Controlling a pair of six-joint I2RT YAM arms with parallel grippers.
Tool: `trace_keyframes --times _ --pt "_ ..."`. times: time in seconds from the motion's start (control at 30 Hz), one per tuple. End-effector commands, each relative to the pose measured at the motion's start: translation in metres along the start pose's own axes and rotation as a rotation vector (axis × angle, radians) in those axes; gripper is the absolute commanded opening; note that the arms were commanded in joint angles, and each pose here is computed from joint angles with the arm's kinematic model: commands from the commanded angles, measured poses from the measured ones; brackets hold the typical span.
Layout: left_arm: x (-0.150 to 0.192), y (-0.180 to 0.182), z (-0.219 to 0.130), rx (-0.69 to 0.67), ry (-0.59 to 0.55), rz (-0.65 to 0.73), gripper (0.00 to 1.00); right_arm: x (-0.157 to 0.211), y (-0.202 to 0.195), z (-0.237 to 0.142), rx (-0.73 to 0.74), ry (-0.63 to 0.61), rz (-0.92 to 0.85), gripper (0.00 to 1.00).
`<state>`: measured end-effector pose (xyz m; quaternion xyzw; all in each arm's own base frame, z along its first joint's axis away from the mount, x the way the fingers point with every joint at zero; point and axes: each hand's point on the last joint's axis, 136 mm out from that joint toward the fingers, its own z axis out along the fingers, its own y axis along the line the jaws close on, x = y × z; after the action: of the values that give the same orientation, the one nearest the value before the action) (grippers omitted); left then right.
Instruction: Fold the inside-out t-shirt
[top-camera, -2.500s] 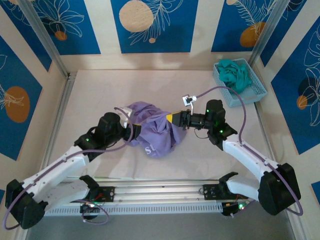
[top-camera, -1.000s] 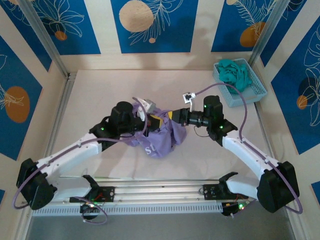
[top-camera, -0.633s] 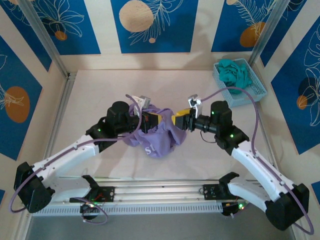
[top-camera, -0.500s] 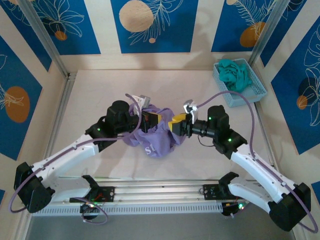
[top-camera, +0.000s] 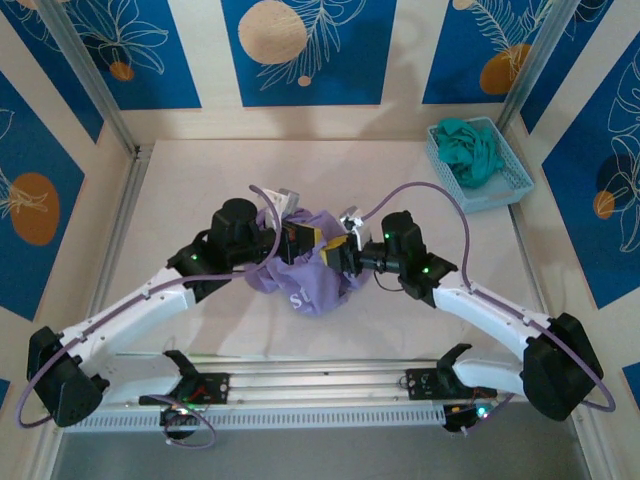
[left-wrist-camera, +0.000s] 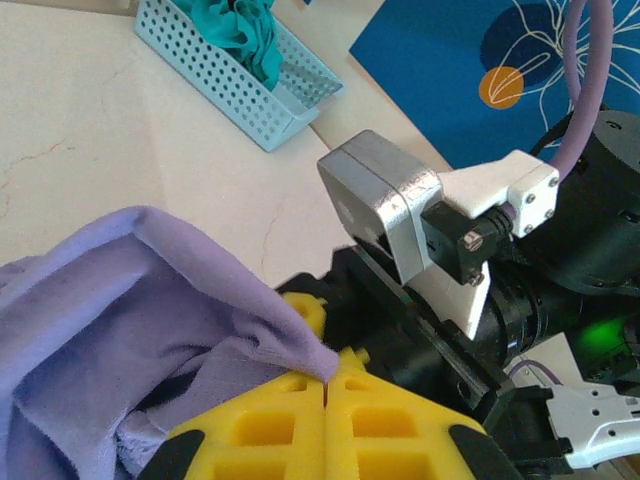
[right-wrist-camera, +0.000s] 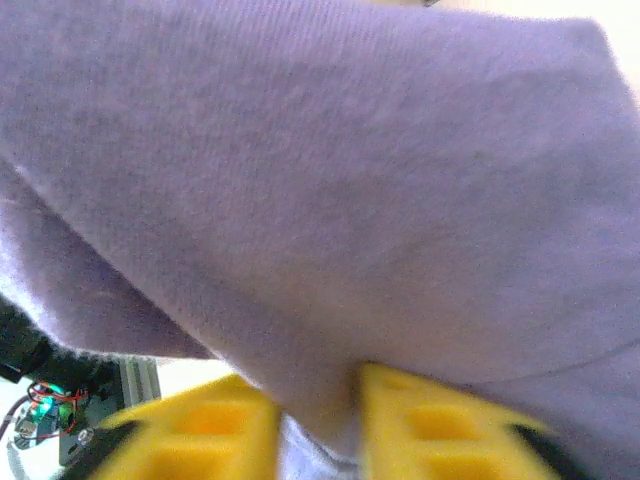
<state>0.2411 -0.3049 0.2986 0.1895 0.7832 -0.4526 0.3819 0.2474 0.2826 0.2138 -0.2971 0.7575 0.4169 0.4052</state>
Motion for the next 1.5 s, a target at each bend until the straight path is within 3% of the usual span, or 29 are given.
trace_keyframes --times 0.0,0.23,0.47,0.57,0.67,0.77,0.87,1.03,1.2,1.33,1.47 --pt "-0.027 -0.001 -0.021 -0.021 -0.082 0.020 0.00 -0.011 0.001 -0.011 -0.019 -0.039 -0.065 0.00" --pt "-0.036 0.033 -0.025 -0.084 -0.092 -0.018 0.00 -0.016 0.041 -0.035 -0.271 -0.086 -0.099 0.00" --pt "-0.027 0.072 -0.018 -0.223 -0.058 0.011 0.00 -0.031 0.043 -0.039 -0.327 -0.127 -0.054 0.00" --pt "-0.025 0.060 -0.015 -0.151 -0.049 0.011 0.00 -0.031 0.018 -0.031 -0.191 -0.096 0.008 0.00" --pt "-0.029 0.038 -0.018 -0.040 -0.065 0.005 0.00 -0.020 -0.035 -0.028 0.116 -0.034 0.085 0.01" --pt "-0.036 0.011 -0.023 0.084 -0.094 -0.023 0.00 -0.007 -0.071 -0.033 0.337 0.067 0.110 0.16" --pt "-0.040 -0.004 -0.022 0.153 -0.111 -0.062 0.00 -0.005 -0.075 -0.033 0.408 0.133 0.063 0.25" --pt "-0.036 -0.002 -0.012 0.102 -0.085 -0.078 0.00 -0.014 -0.038 -0.036 0.323 0.100 -0.090 0.35" --pt "-0.033 0.003 -0.006 0.060 -0.074 -0.094 0.00 -0.014 0.035 -0.043 0.089 0.003 -0.252 0.41" --pt "-0.032 0.004 -0.004 0.050 -0.071 -0.095 0.00 -0.009 0.077 -0.023 -0.085 -0.010 -0.279 0.41" --pt "-0.030 0.005 -0.003 0.050 -0.067 -0.090 0.00 -0.008 0.069 0.008 -0.073 0.020 -0.258 0.35"
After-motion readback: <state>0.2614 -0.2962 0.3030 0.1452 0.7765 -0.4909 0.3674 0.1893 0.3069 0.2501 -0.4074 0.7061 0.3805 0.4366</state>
